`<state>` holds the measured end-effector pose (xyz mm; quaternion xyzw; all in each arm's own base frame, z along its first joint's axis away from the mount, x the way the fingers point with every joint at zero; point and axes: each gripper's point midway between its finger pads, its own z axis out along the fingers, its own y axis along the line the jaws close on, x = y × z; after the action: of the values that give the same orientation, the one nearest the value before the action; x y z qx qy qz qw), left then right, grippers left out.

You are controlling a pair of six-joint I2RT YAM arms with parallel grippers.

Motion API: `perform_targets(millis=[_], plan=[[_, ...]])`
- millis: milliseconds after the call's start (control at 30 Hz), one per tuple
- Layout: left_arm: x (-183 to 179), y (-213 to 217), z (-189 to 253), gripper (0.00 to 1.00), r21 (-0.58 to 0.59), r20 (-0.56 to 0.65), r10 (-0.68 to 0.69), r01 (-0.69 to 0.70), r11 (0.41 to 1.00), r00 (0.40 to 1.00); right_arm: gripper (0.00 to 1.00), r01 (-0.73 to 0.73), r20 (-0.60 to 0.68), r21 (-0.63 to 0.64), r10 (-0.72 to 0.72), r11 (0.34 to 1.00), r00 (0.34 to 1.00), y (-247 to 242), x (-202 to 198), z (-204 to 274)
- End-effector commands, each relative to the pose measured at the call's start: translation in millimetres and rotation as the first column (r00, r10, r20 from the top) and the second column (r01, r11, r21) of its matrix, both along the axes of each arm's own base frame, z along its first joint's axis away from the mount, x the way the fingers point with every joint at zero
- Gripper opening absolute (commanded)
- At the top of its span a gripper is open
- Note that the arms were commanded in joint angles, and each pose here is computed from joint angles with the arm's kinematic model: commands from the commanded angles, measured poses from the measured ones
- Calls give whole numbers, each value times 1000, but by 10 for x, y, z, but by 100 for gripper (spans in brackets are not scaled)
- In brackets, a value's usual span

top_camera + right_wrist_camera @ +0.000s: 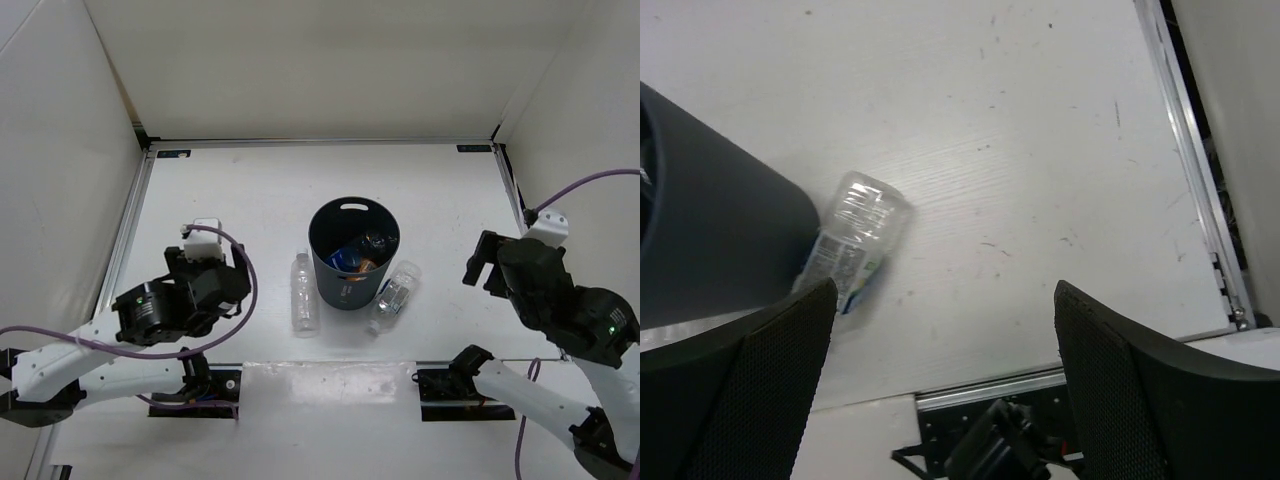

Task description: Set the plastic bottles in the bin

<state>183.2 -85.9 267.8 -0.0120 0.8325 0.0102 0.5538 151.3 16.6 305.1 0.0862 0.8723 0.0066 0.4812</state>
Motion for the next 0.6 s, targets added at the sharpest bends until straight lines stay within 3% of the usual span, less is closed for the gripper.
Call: perform_targets(millis=[0,100,167,233,567], plan=[[7,-176,-35,100,-93,-33,5,-8,996,999,90,-36,53,-32,38,999,998,-165,-125,-24],[3,-470,-111,100,-185,-57,-73,61,981,996,90,-67,140,5,65,998,988,-256,-213,-56],[-6,-548,-265,100,-218,-75,-80,62,974,994,90,-16,152,20,12,1000,988,-363,-241,-101],[-28,-552,-482,100,-233,-110,-52,26,972,993,90,-62,177,44,53,997,983,-361,-281,-77],[2,-1157,-1307,100,-231,-334,-172,97,968,927,90,-79,131,5,77,997,988,-197,-177,-165]])
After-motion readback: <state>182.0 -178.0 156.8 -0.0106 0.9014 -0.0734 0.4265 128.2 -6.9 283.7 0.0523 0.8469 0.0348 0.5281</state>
